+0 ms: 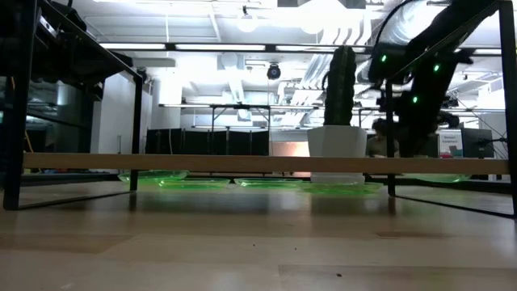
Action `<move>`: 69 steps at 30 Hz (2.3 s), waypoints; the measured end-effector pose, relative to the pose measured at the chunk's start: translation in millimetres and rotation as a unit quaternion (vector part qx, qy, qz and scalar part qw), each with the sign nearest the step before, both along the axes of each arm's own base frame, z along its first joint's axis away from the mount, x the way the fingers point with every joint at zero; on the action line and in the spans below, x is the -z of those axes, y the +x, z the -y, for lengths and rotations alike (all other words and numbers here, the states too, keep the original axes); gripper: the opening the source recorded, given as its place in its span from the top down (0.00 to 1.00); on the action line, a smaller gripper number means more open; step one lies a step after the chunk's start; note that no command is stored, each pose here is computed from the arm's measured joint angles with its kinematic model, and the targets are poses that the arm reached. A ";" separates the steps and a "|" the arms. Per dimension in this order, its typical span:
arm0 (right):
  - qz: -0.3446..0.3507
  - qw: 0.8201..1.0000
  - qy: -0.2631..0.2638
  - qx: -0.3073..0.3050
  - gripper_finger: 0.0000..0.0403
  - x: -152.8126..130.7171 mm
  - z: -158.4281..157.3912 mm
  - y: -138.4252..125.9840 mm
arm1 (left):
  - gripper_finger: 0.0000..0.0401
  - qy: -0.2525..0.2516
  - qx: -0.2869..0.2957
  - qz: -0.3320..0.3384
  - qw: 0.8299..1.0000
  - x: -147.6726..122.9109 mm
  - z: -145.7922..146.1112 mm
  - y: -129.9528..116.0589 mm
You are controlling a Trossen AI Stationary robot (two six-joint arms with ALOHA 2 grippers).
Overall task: Place and stack plates onto a shelf
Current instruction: Put the green transparent plate on the shelf
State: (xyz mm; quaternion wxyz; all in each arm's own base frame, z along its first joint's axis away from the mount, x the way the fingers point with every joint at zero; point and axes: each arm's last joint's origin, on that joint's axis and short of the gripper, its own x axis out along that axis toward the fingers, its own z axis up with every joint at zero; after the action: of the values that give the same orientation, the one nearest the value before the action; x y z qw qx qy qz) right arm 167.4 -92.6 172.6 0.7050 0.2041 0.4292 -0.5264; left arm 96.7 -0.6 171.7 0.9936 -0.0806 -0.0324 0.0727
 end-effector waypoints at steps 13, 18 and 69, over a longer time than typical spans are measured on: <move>0.153 0.988 -0.033 0.005 1.00 -47.2 -12.2 -22.8 | 1.00 0.000 0.000 0.000 1.000 0.0 0.0 0.0; 0.189 0.980 -0.054 -0.033 1.00 -77.3 -13.2 -19.4 | 1.00 0.000 0.000 0.000 1.000 0.0 0.0 0.0; 0.003 0.914 0.155 -0.376 1.00 -63.0 -216.7 159.5 | 1.00 0.000 0.000 0.000 1.000 0.0 0.0 0.0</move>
State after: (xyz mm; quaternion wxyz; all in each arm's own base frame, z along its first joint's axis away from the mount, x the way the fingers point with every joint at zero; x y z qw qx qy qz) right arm 326.9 124.2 235.6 0.8118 0.1358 0.5480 -0.1491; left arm 96.7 -0.6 171.7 0.9936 -0.0806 -0.0322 0.0730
